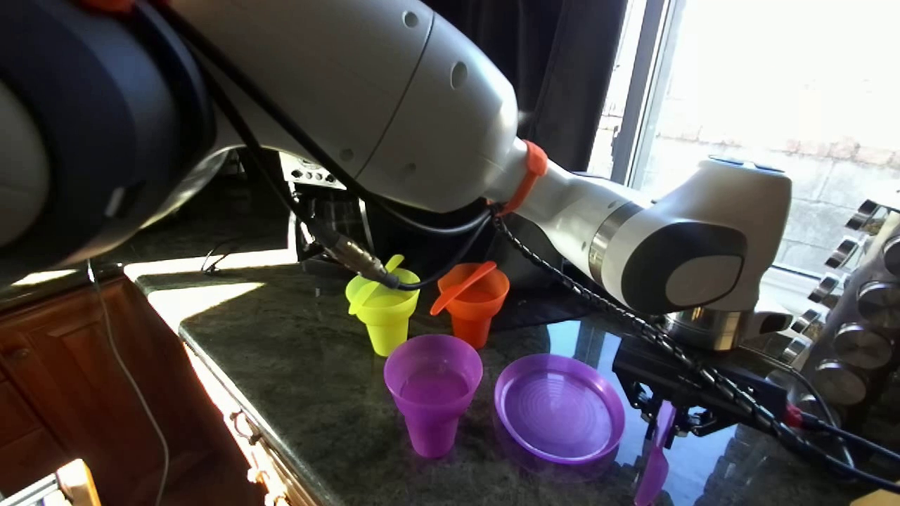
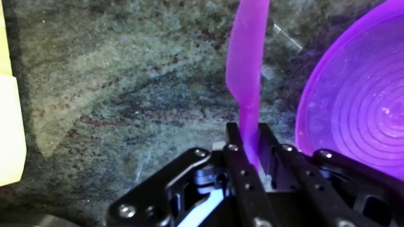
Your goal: Remove the purple knife from the purple bowl then remove the bowl from the top of the cup and place them on the right side of the counter, move the purple cup backwards.
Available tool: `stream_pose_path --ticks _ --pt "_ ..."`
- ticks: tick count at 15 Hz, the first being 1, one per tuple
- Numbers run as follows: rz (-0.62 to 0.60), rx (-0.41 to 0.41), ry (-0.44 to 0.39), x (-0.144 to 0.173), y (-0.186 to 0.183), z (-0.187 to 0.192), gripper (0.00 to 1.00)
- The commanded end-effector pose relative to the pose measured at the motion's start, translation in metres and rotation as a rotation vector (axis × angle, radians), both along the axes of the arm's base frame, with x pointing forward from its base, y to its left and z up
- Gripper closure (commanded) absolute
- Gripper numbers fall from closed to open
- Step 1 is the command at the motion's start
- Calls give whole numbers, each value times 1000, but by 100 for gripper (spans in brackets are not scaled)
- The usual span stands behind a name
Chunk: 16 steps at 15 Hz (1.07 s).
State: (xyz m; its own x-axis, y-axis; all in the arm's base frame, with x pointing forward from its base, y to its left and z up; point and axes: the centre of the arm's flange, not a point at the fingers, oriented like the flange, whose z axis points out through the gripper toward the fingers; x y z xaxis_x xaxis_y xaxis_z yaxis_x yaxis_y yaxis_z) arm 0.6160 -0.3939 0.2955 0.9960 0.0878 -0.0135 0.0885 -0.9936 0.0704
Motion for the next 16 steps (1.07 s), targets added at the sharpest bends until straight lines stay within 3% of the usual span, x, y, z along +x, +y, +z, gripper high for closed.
stream_pose_path --ticks 1,5,6,7,14,16 --pt "-14 16 -24 17 -10 -15 95" --pt "-13 27 -27 24 -8 -23 95" --pt "-14 28 -27 25 -9 -25 57" --pt "-15 30 -29 25 -9 -25 56" --pt "-73 54 -70 7 -9 9 5" --pt "-108 91 -30 -4 -6 29 0"
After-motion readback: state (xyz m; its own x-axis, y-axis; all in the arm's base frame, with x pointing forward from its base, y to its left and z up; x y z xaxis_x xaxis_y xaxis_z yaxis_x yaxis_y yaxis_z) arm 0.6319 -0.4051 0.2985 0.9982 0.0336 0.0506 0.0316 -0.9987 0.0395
